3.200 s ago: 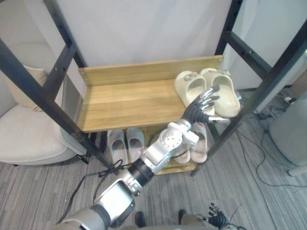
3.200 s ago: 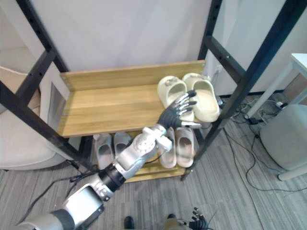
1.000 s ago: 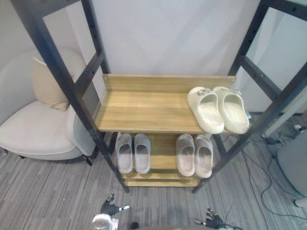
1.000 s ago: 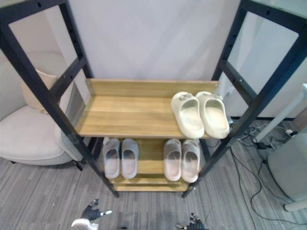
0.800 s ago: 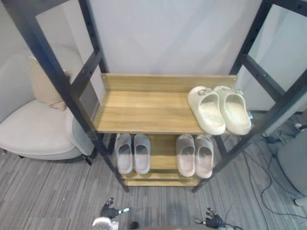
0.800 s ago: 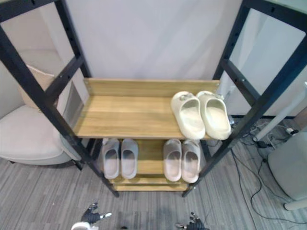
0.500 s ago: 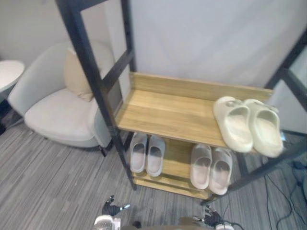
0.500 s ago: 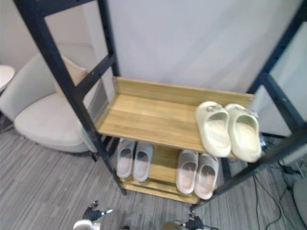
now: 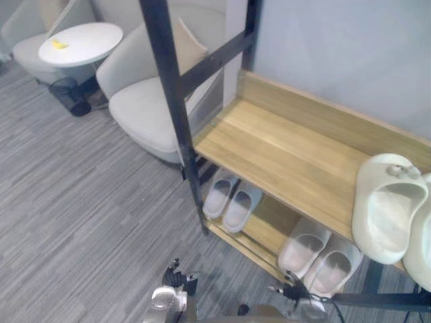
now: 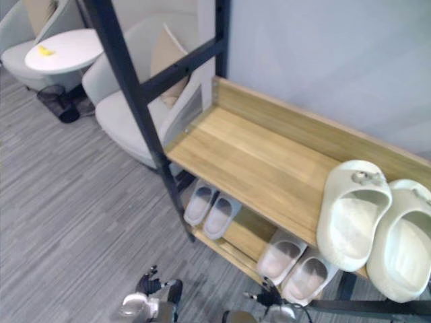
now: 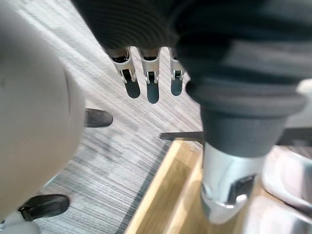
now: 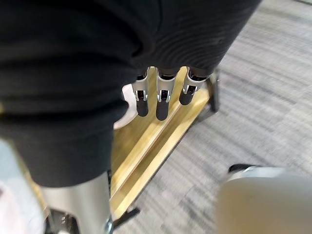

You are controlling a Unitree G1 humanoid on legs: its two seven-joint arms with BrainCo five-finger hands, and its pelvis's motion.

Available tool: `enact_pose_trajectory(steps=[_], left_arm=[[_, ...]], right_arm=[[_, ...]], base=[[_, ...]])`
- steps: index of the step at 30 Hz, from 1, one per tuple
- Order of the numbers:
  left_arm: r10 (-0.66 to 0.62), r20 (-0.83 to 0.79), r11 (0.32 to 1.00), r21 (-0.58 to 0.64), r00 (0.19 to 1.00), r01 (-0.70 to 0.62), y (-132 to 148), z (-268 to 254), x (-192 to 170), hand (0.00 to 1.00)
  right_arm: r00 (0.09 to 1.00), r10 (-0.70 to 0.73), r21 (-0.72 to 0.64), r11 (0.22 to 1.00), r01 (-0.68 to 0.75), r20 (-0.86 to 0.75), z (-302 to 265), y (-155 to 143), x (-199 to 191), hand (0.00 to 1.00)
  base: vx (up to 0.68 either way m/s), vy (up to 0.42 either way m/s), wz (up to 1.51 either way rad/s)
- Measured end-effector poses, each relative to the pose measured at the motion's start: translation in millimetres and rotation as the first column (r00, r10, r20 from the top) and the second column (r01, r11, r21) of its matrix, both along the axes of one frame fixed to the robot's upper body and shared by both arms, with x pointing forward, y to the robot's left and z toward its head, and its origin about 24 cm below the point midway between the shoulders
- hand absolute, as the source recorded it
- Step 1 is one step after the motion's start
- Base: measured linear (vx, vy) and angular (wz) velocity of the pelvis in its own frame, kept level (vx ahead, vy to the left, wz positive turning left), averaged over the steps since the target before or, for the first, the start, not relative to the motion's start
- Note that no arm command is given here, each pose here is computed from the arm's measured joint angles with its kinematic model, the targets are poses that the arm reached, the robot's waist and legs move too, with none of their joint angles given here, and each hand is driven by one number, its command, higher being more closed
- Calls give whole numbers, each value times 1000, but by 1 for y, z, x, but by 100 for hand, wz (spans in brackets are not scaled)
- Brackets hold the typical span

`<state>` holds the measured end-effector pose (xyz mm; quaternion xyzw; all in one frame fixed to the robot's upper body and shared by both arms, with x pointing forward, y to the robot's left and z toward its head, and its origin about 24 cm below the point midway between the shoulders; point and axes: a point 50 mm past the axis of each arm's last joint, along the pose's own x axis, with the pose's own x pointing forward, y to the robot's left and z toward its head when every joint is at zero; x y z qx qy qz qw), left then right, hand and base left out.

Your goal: Organize the slippers on the shoe rack

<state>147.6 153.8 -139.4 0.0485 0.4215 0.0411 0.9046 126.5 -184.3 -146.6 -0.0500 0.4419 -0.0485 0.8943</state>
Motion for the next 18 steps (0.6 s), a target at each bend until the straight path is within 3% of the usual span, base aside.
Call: enact_pose_trajectory(steps=[18], left_arm=[[-29,-55,996,80,998,33,25,-5,-13,0]], right_arm=[[999,-35,43,998,36,-25,-4,9,-3,0]], base=[[22,99,44]])
